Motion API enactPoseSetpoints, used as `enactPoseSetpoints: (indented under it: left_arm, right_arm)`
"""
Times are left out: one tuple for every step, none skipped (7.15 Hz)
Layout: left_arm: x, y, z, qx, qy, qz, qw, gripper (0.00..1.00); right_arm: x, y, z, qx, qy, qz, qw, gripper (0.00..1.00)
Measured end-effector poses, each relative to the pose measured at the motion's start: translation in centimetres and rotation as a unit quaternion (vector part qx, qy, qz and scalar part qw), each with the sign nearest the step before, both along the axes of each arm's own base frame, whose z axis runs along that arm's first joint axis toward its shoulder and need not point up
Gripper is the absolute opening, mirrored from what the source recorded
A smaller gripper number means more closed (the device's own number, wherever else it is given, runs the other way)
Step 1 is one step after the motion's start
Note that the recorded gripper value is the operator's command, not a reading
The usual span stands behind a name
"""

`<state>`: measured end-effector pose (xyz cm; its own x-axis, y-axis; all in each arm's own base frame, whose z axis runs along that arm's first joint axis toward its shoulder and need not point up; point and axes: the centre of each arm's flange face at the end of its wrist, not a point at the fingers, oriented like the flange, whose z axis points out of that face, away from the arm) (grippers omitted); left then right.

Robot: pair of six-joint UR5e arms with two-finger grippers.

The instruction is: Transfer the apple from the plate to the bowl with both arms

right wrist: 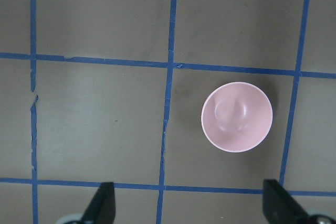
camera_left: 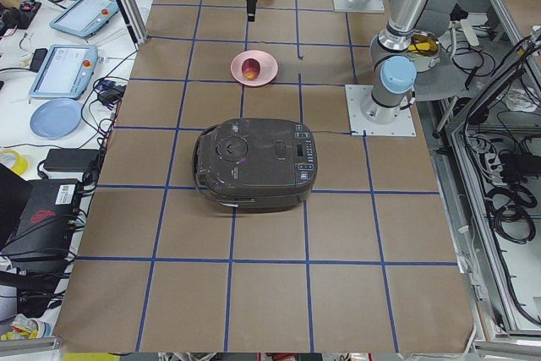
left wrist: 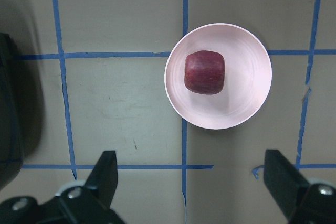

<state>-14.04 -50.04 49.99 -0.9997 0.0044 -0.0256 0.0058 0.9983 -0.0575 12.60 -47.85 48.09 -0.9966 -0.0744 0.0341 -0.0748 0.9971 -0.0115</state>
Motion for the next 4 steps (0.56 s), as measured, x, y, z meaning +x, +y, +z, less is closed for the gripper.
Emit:
enactPoseSetpoints:
  left_arm:
    - [-0.12, -0.02, -0.01, -0.003, 0.0, 0.0, 1.0, 1.0]
    - [-0.15, -0.01, 0.04, -0.005, 0.0, 0.0, 1.0, 1.0]
    - [-0.16, 0.03, 0.14, -0.007, -0.001, 0.0, 1.0, 1.0]
    - [-0.17, 0.06, 0.26, -0.008, 0.0, 0.0, 1.0, 1.0]
  right_arm:
    - [0.0, 0.02, 0.0, 0.0, 0.0, 0.0, 1.0, 1.0]
    - [0.0, 0.07, 0.06, 0.0, 0.0, 0.0, 1.0, 1.0]
    - [0.03, 0.12, 0.13, -0.001, 0.0, 0.0, 1.0, 1.0]
    - [0.05, 0.18, 0.18, -0.001, 0.0, 0.0, 1.0, 1.0]
